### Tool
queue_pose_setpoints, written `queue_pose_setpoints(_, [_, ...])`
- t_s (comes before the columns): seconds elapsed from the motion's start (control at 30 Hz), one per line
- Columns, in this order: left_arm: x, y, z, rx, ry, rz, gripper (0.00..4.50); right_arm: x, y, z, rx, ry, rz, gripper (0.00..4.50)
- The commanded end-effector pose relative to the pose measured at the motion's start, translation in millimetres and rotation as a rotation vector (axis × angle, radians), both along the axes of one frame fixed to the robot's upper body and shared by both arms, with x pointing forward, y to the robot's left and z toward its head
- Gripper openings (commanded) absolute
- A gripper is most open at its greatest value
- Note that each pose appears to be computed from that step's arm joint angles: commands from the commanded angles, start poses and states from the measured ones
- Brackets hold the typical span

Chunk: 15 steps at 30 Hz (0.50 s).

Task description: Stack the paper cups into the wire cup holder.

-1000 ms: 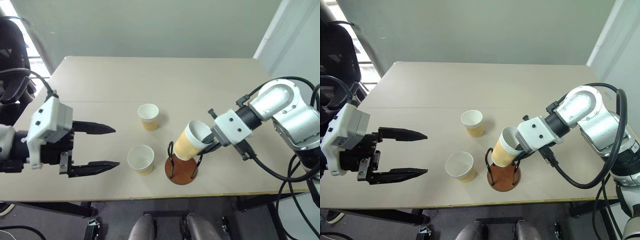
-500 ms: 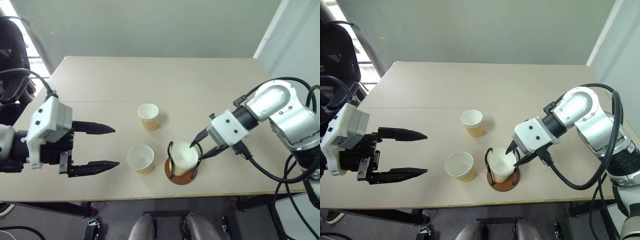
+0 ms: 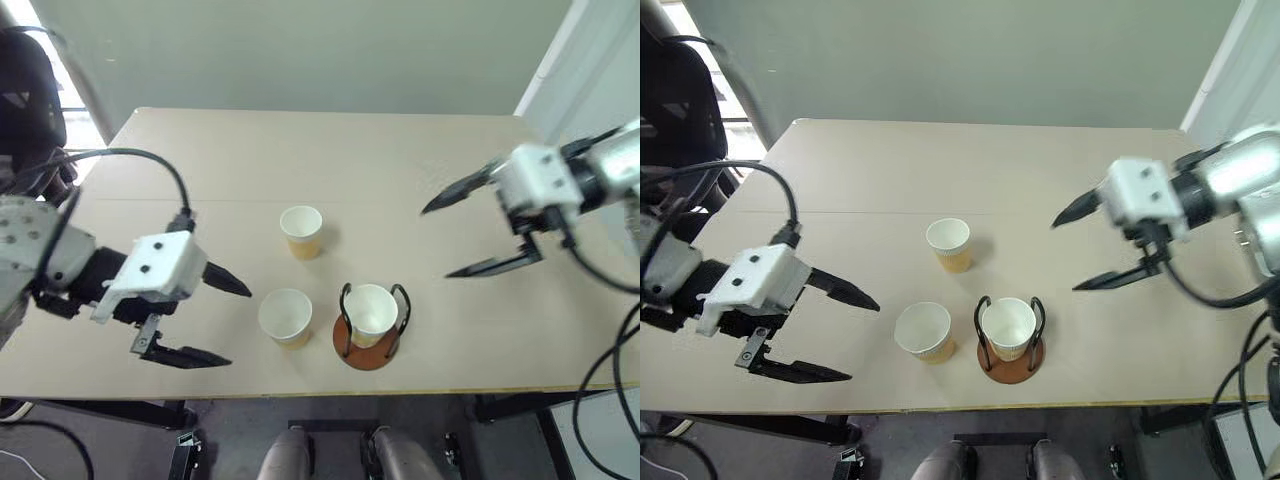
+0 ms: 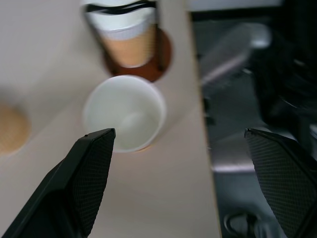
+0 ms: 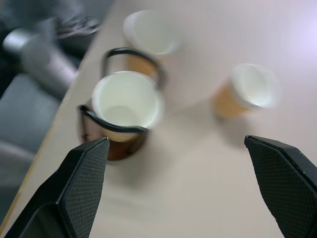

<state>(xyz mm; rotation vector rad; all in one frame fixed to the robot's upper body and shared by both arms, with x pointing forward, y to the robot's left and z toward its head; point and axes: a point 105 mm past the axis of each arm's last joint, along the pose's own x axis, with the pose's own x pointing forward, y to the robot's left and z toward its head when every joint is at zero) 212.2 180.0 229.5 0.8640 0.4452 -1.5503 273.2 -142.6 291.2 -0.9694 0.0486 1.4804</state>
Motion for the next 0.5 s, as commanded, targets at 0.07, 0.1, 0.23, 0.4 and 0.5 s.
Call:
queue_pose_setpoints(0.07, [-2.0,0.4,-8.8,0.095,0.037,-0.111,4.5,-9.1,-9.3,14.5,0.081,-0.009,-0.054,4.49])
queue_pose_setpoints(0.1, [1.0,1.2,-14.8,0.121,0.038,-0.131,4.5,-10.2,-12.3,12.3,0.081,-0.005,-0.074,4.49])
queue_pose_setpoints(0.23, [10.1,1.0,-28.9,0.148,0.071,-0.172,4.5,-15.3,-17.1,8.4,0.075,-0.013,-0.127,4.49])
queue_pose_setpoints(0.4, [13.2,-5.8,-40.0,0.147,0.104,-0.231,4.5,-21.3,-18.2,6.4,0.066,-0.016,-0.157,4.49])
queue_pose_setpoints(0.5, [17.8,-10.4,-50.9,0.161,0.109,-0.269,4.5,-22.8,-20.9,5.5,0.052,-0.029,-0.19,4.49])
